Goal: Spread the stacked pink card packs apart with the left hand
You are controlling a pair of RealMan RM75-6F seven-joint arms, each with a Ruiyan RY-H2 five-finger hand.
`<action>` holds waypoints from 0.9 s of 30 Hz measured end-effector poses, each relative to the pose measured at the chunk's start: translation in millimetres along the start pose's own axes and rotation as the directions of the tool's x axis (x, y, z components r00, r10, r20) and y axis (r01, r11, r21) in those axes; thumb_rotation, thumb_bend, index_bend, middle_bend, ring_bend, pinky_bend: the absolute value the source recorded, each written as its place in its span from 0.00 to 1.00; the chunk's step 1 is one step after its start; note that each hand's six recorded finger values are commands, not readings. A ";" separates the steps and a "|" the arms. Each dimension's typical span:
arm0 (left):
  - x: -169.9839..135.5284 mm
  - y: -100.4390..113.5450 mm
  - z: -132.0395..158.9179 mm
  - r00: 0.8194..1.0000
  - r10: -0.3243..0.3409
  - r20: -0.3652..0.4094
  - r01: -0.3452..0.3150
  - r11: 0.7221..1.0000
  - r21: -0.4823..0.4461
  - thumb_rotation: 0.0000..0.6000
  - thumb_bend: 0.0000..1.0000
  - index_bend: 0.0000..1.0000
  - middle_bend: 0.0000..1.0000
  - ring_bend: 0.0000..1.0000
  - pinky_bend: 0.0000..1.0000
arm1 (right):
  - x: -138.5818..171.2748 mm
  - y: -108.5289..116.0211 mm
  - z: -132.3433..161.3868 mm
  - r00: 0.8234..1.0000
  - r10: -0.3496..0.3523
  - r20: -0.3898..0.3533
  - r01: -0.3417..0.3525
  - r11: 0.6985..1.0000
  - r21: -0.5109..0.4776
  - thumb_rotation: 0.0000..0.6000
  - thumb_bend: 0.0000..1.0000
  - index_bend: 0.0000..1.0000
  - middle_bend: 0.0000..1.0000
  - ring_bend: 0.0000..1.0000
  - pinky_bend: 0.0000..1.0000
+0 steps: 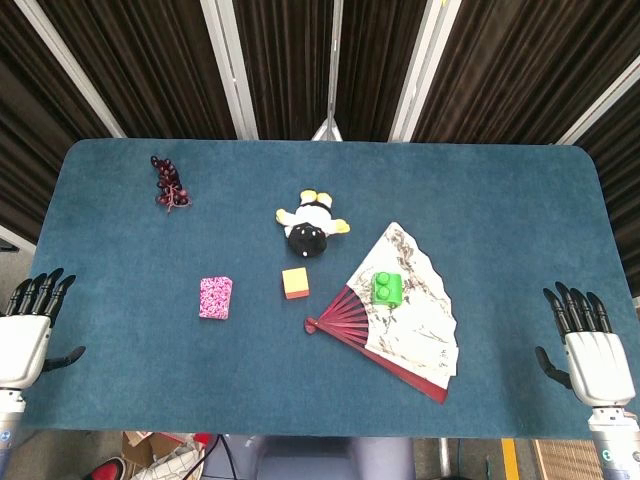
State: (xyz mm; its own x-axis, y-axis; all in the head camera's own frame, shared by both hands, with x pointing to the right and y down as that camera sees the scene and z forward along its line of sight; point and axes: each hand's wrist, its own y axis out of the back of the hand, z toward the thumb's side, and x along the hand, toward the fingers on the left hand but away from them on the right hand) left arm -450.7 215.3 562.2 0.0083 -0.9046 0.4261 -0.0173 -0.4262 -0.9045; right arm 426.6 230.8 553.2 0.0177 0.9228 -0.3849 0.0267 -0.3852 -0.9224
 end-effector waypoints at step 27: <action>61.8 -30.1 54.7 0.970 -0.240 0.040 0.239 0.970 0.038 1.00 0.12 0.00 0.00 0.00 0.00 | -2.7 -1.8 3.4 1.000 0.010 -0.008 -0.010 1.000 -0.025 1.00 0.37 0.00 0.00 0.00 0.05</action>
State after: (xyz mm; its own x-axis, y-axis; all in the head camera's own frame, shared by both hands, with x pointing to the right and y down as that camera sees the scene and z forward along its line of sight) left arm -395.0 172.3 614.7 0.0527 -0.7748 0.6300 0.0236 -0.6297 -0.7765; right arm 423.1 229.0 555.8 0.0256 0.9189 -0.3936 0.0511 -0.3944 -0.9175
